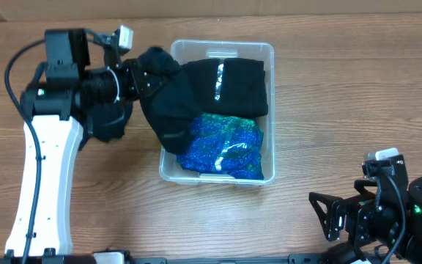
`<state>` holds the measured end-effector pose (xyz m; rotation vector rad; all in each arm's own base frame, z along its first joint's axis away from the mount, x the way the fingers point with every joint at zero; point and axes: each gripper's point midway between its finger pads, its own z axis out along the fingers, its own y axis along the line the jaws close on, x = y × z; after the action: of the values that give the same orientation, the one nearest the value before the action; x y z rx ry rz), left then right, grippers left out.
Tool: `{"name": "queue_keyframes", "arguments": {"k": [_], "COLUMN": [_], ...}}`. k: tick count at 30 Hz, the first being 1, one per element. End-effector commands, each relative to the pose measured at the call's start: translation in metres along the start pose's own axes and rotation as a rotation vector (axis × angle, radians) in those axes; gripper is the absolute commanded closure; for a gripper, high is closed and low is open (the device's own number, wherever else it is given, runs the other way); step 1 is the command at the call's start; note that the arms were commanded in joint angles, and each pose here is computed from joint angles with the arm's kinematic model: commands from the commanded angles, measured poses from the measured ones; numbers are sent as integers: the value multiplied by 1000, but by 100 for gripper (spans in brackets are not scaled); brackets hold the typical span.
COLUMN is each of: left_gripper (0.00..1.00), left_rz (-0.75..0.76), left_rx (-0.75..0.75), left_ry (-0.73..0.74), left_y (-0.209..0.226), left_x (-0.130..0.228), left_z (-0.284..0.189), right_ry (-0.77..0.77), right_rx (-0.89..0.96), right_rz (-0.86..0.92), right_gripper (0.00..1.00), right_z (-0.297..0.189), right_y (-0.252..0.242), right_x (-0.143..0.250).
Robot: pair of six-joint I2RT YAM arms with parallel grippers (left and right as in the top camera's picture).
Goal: Pack container
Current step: 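Carry the black bundle into the bin and release it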
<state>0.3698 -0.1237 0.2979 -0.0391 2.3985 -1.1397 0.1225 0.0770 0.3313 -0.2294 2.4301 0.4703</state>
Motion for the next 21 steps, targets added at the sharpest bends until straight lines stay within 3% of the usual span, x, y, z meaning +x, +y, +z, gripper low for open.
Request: {"name": "queue_keyframes", "arguments": {"k": [1,8,19,20,21], "left_gripper": [96,96,96,89,62], "left_rz": [191,182,107,118,129], "left_rx": [18,96,-123,-122,-119], "left_ry": [71,214,235,225,213], "left_y": [-18,-29,61,63,62], "left_x": [-1,21,3,-1,-4], "left_z": [11,52,114,118,119], "right_ry": [-10,-10,-10,-10,-10], "right_rx": [-5,-5,-5,-5,-5], "right_rz": [-5,-5,-5,-5,-5], "right_gripper": [0,0,0,0,0], "right_z": [-1,-1,-1,-1,-1], "right_y": [1,1,1,1,1], "right_x": [-1,-1,-1,-1,-1]}}
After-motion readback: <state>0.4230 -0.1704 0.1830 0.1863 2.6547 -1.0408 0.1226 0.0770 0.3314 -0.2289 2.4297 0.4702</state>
